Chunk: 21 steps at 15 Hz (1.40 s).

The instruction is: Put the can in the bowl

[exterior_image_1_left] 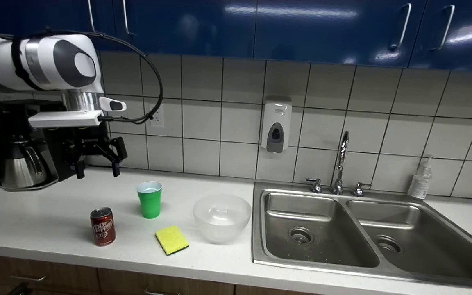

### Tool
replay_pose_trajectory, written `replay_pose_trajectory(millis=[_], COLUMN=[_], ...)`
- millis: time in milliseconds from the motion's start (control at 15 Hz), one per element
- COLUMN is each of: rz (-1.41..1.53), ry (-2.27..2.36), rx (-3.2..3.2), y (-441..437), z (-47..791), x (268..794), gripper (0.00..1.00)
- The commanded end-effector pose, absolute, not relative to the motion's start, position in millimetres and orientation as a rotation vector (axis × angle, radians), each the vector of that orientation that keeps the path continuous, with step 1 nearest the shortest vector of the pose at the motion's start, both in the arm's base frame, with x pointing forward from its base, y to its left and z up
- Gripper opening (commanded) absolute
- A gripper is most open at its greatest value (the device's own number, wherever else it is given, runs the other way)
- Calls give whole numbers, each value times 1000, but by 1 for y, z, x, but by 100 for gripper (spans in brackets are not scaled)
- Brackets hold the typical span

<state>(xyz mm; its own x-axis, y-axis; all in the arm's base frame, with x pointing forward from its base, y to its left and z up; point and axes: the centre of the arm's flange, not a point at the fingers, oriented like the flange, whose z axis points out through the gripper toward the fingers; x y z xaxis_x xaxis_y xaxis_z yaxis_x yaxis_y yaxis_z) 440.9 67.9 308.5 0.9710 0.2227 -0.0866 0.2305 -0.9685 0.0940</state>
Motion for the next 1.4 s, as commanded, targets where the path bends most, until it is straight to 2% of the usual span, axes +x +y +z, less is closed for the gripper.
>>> replay_pose_trajectory(millis=[0,1333], rz=[-132,-338], ry=[360,400], rx=[2970,2935], y=[91,111], z=[291,205], x=[463,478], gripper=[100,100])
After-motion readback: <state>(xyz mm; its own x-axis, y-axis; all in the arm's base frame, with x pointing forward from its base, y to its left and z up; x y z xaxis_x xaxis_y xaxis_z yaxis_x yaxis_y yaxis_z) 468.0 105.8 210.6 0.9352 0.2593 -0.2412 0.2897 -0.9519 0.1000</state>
